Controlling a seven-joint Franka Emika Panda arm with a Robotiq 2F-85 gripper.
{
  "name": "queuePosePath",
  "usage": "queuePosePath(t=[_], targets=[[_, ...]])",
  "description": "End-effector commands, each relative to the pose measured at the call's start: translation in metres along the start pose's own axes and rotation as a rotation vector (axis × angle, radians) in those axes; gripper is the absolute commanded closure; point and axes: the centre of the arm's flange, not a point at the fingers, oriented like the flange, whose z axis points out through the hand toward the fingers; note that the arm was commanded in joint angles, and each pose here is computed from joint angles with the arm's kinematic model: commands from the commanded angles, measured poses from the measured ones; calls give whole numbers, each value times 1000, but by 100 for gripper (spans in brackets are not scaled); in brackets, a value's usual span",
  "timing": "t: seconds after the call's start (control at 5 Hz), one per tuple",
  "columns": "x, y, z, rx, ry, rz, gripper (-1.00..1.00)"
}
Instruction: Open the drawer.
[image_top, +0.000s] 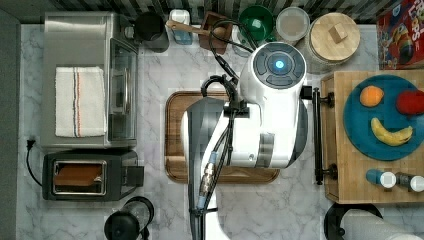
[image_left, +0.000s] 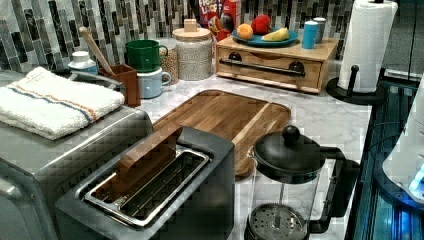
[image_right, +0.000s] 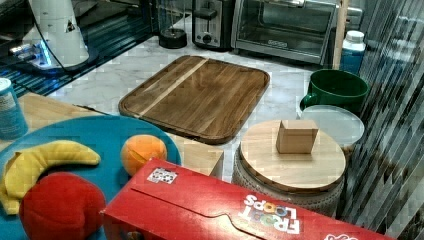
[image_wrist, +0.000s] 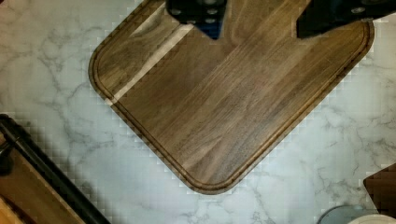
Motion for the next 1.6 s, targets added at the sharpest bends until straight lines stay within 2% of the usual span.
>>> queuePosePath(t=[0.2,0.4,0.6,0.8,1.2,1.4,1.6], targets=[[3,3,0,1,-1,3,-100],[0,4,3,-8,-8,-7,-100],[5,13,8,-29,-29,-73,-100],[13,33,15,-41,-23,-187,-100],[37,84,42,-66,37,-477,-100],[54,107,53,-78,60,-587,-100],[68,119,62,-120,68,-663,-100]])
